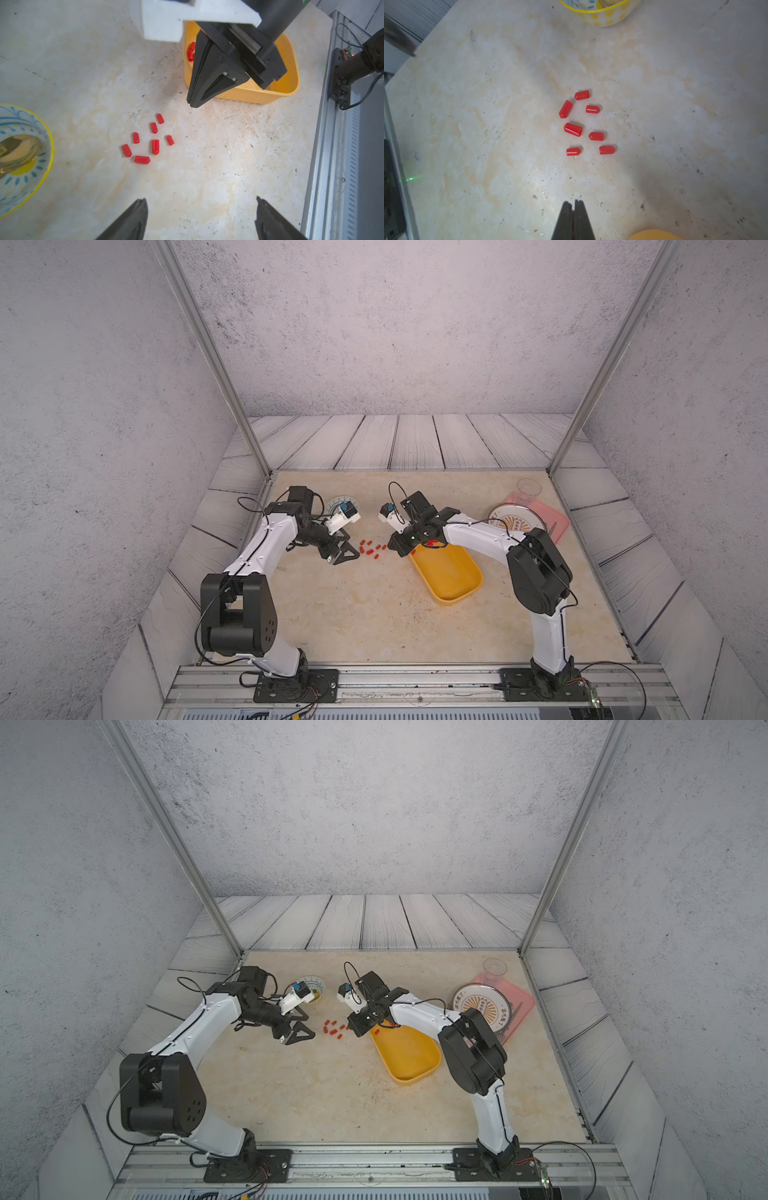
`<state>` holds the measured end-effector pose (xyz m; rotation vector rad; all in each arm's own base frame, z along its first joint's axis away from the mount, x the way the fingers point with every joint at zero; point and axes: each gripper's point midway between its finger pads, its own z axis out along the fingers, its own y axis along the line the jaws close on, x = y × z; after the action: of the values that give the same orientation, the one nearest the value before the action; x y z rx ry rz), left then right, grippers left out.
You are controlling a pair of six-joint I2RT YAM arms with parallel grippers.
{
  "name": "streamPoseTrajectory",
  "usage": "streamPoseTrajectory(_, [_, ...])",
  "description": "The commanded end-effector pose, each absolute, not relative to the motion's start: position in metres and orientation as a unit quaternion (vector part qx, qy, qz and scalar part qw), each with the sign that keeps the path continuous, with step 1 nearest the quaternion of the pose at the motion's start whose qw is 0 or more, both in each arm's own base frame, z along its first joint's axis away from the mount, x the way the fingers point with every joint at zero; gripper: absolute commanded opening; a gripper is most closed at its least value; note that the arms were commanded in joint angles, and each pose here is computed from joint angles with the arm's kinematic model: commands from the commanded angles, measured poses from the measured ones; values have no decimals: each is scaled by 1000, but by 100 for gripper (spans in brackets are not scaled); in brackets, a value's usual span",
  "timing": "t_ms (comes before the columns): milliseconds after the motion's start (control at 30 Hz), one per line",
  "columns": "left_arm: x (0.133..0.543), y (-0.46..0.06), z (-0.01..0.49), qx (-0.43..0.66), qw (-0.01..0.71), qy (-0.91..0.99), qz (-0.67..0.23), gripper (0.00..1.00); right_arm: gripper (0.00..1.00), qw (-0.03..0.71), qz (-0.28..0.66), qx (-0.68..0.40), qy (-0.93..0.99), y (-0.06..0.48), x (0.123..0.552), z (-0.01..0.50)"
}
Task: Take the screw protection sleeves out of the storage box
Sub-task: Place the screw protection sleeve at the center of the board.
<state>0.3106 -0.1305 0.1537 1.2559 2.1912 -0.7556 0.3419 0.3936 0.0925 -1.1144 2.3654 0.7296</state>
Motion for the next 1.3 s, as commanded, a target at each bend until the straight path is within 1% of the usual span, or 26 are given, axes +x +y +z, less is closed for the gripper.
streamPoseTrajectory(0, [313,-118,150,455,252,818,-245,86,6,207,240,-402,859,399,350,76])
streamPoseTrajectory(267, [315,-114,153,452,259,821,-233,86,8,191,212,-408,867,408,365,50])
streamPoseTrajectory(533, [315,-115,156,450,261,821,-234,87,14,177,195,-413,872,411,373,35])
streamPoseTrajectory(633, [315,-115,157,450,262,821,-234,87,19,177,194,-416,871,411,373,37])
streamPoseTrajectory(800, [315,-115,157,449,262,821,-235,87,26,187,198,-423,864,411,372,54])
streamPoseTrajectory(1000, [314,-118,161,448,267,818,-243,87,26,211,210,-431,852,405,370,94])
streamPoseTrajectory(1167, [309,-131,169,445,285,798,-289,86,26,232,232,-445,834,381,359,140])
streamPoseTrajectory(1267, [305,-141,172,445,292,783,-320,86,28,237,227,-463,823,359,347,155])
